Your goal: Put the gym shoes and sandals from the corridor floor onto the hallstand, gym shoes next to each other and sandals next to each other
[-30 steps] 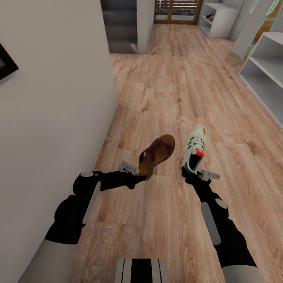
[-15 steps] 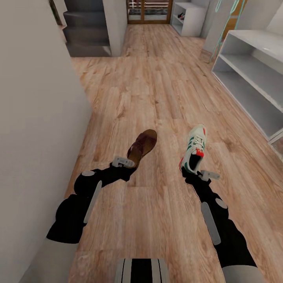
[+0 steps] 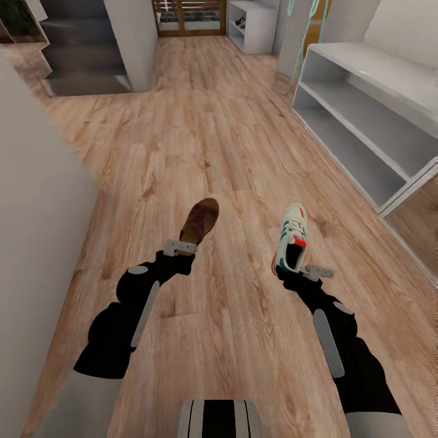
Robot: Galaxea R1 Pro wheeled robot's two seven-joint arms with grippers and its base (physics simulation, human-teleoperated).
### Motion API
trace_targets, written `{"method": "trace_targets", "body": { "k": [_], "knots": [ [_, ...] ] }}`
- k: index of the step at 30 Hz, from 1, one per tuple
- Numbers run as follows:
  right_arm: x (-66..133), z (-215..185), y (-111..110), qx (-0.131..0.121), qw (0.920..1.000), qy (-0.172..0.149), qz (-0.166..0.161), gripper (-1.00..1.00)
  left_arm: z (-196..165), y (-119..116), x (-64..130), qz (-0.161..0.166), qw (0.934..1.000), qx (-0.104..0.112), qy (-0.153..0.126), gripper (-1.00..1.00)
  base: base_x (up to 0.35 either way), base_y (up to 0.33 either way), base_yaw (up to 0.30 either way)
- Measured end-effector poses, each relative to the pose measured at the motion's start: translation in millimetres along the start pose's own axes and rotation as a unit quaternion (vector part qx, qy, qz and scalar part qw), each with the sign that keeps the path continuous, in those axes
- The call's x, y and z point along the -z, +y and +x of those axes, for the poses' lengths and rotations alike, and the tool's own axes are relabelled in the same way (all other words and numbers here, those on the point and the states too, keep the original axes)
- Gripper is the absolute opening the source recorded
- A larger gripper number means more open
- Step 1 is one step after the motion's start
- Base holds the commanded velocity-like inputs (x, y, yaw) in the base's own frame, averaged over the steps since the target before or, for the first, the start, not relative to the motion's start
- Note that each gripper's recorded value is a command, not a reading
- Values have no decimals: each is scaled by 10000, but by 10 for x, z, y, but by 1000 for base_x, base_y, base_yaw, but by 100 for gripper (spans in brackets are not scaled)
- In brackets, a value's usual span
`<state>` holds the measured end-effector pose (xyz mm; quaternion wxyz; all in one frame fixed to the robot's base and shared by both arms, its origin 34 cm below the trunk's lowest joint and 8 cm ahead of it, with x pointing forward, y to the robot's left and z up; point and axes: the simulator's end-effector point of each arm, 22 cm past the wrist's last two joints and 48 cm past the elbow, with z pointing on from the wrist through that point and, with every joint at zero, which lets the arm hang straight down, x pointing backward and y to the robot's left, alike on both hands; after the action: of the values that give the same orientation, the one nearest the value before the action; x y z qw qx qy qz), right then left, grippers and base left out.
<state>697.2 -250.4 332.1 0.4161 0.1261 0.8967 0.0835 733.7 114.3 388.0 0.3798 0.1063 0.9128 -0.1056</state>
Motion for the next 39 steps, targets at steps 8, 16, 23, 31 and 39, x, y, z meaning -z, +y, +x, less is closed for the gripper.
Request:
{"method": "trace_targets", "body": {
  "k": [8, 16, 23, 31, 39],
  "knots": [
    [14, 74, 39, 45, 9997, 226, -32, -100, 160, 32, -2, -74, 9999, 50, 121, -100, 302, -194, -70],
    [27, 44, -63, 506, 9983, 202, 210, -100, 251, 40, 19, -98, 9998, 62, 190, -100, 302, -195, -3],
    [29, 39, -106, 708, 9968, 198, 310, -100, 836, -50, 80, -31, 9979, 203, 607, -100, 304, -185, 0],
    [40, 18, -81, 731, 9967, 177, 296, -100, 1117, 98, 162, -185, 9957, 434, 798, -100, 329, -53, 115],
    [65, -38, -62, 734, 9968, 127, 285, -100, 1093, 164, 201, -257, 9956, 483, 765, -100, 339, -2, 172]
  ]
}}
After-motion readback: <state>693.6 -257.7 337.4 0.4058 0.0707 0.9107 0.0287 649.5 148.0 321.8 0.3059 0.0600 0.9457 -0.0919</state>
